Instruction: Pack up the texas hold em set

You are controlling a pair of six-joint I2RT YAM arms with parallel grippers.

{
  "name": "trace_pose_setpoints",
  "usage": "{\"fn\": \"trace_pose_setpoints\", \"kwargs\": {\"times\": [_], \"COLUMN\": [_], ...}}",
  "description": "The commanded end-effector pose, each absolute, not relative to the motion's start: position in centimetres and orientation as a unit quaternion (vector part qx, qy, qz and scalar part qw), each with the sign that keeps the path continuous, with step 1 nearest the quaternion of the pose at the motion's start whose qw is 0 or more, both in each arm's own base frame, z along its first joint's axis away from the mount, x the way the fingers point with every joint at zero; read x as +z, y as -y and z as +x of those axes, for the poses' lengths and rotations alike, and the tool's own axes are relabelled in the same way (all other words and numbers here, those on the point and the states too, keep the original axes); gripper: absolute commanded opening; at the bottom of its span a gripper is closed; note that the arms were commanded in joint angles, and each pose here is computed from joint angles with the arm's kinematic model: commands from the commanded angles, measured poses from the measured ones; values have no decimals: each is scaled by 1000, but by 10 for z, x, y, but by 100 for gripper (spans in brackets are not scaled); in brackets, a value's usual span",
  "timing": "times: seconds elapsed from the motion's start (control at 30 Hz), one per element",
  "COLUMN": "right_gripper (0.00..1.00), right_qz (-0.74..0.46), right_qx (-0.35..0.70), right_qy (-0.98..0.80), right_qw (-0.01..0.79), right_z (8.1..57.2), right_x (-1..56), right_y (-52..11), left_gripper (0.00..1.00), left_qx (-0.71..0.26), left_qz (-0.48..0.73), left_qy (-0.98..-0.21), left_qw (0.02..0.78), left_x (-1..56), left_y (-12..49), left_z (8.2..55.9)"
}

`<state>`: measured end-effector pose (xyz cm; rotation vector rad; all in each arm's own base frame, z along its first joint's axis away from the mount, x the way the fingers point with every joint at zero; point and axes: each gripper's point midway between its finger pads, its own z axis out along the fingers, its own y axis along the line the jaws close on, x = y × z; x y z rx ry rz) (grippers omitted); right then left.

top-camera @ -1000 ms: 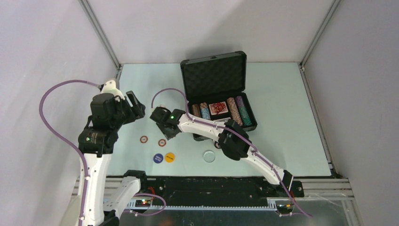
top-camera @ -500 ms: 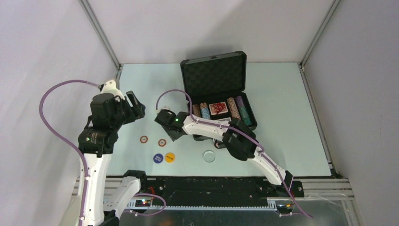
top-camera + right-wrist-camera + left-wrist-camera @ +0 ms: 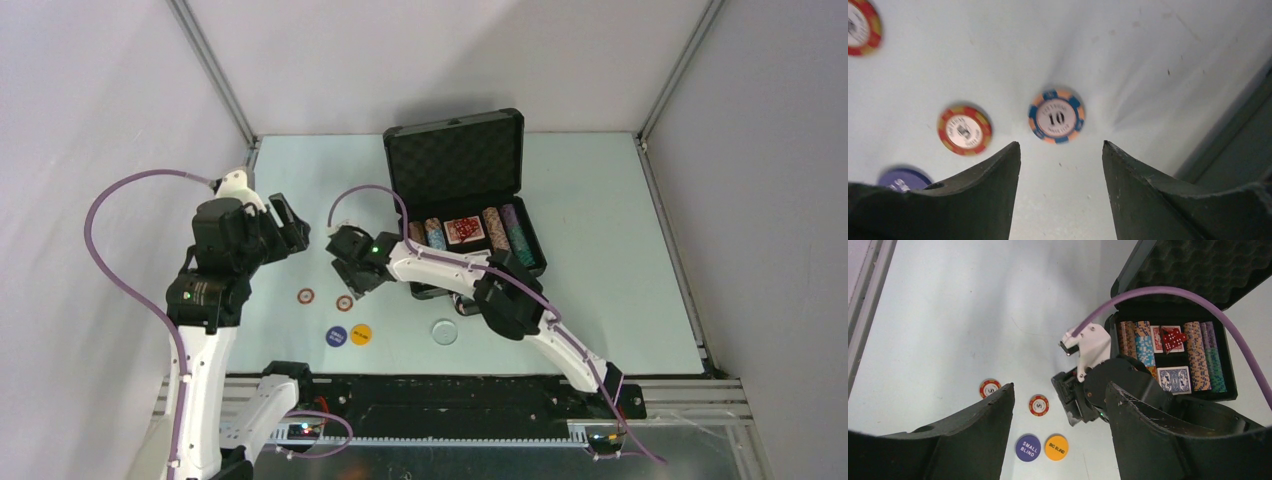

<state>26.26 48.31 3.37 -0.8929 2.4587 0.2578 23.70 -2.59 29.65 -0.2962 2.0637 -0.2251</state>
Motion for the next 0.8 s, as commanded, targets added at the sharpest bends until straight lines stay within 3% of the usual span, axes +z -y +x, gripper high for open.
{"fn": "trace_pose_setpoints", "kwargs": {"times": [0.0,0.23,0.77], "right_gripper": [65,65,46], "right_qz": [-332,-331,-335], "right_qx": [107,103,50], "right_qy": [-904,-910,-913], "right_qw": [248,229,227], "right_z": [270,273,276], "right_x": [30,10,-2], "right_y": [-502,-500,-480], "left_gripper": [73,73,73], "left_qx": [-93,-92,-91], "left_qz": [-115,-115,-114], "left_qy": [-848,-848,-848], "left_qw": [509,509,509], "left_x": [302,301,300], "left_y": [25,25,25], "left_z": [239,239,238]}}
